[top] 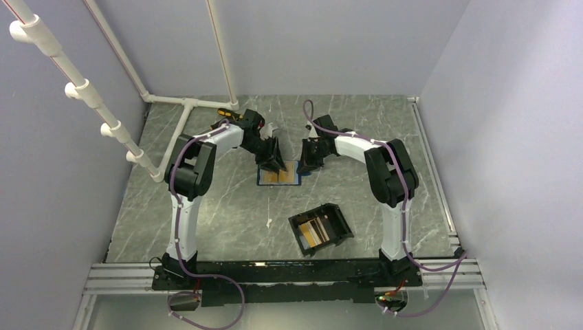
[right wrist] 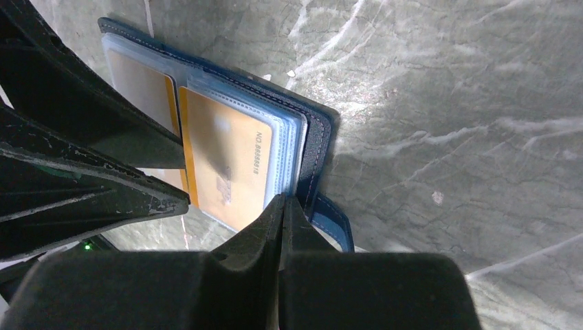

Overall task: Put the credit cards into the card holder
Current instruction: Insert the credit card into the card holder.

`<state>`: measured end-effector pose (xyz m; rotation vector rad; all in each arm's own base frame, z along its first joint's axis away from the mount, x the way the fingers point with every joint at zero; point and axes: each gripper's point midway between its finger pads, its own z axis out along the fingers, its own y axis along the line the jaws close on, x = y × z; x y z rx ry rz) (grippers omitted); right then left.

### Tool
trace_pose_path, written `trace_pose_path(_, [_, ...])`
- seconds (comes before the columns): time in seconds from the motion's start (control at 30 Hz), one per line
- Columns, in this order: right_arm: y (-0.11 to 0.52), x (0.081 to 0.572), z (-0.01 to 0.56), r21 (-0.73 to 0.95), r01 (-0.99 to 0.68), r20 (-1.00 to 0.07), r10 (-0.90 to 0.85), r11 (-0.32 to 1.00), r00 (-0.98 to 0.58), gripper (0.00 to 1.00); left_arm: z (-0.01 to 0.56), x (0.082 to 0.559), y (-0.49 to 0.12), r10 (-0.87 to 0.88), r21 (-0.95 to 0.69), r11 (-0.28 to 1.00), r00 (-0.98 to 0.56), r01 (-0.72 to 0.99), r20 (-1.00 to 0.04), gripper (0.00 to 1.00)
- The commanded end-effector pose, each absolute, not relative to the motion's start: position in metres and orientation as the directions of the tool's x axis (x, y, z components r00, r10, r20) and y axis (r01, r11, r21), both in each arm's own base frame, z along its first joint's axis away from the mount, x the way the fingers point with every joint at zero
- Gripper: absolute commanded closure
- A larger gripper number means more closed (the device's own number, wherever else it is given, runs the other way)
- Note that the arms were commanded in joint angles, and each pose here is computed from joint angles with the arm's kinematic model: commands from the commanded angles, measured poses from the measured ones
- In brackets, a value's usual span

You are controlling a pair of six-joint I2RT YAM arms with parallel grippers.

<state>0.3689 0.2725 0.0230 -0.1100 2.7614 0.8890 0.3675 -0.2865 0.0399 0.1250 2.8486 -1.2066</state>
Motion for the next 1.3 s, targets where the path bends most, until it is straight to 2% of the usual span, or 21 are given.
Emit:
trace_pose_path(0.0, [0.279, 0.372, 0.039, 0.584, -0.18, -0.293, -0.001, 0.792, -0.956, 1.0, 0.063, 0.367, -0.291, 0.088, -0.719, 0.679, -0.988, 0.15, -0.123, 0.58])
trace_pose_path(0.23, [0.284, 0.373, 0.044, 0.605, -0.181, -0.294, 0.006, 0.776, -0.956, 1.0, 0.064, 0.363, -0.313, 0.119, -0.747, 0.642, -0.985, 0.17, -0.122, 0.58])
trace_pose_path(0.37, [0.278, 0.373, 0.046, 0.577, -0.185, -0.306, 0.001, 0.795, -0.952, 1.0, 0.064, 0.365, -0.293, 0.116, -0.675, 0.714, -0.983, 0.184, -0.145, 0.54])
trace_pose_path(0.43, [0.274, 0.373, 0.047, 0.56, -0.189, -0.314, -0.004, 0.807, -0.949, 1.0, 0.068, 0.366, -0.281, 0.111, -0.639, 0.745, -0.981, 0.19, -0.162, 0.47])
trace_pose_path(0.5, [0.271, 0.373, 0.049, 0.549, -0.193, -0.322, -0.007, 0.813, -0.947, 1.0, 0.073, 0.367, -0.272, 0.113, -0.608, 0.768, -0.977, 0.2, -0.18, 0.31])
trace_pose_path(0.6, [0.274, 0.373, 0.055, 0.558, -0.204, -0.329, -0.011, 0.804, -0.944, 0.96, 0.083, 0.368, -0.27, 0.11, -0.597, 0.774, -0.973, 0.211, -0.201, 0.27])
trace_pose_path(0.7, [0.277, 0.373, 0.06, 0.575, -0.207, -0.331, -0.006, 0.791, -0.944, 0.93, 0.091, 0.369, -0.277, 0.098, -0.632, 0.746, -0.973, 0.212, -0.211, 0.35])
trace_pose_path(0.8, [0.281, 0.373, 0.064, 0.597, -0.211, -0.328, -0.004, 0.774, -0.945, 0.91, 0.093, 0.371, -0.286, 0.092, -0.674, 0.71, -0.975, 0.206, -0.201, 0.56])
trace_pose_path(0.93, [0.289, 0.37, 0.069, 0.637, -0.216, -0.321, 0.0, 0.74, -0.947, 0.85, 0.08, 0.371, -0.289, 0.09, -0.688, 0.701, -0.981, 0.184, -0.171, 0.76])
trace_pose_path(1.07, [0.293, 0.369, 0.07, 0.661, -0.215, -0.312, 0.003, 0.718, -0.95, 0.79, 0.064, 0.37, -0.287, 0.092, -0.675, 0.719, -0.985, 0.168, -0.147, 0.86])
trace_pose_path(1.27, [0.298, 0.366, 0.065, 0.684, -0.206, -0.287, 0.0, 0.7, -0.958, 0.74, 0.042, 0.368, -0.273, 0.08, -0.633, 0.762, -0.989, 0.139, -0.121, 0.93])
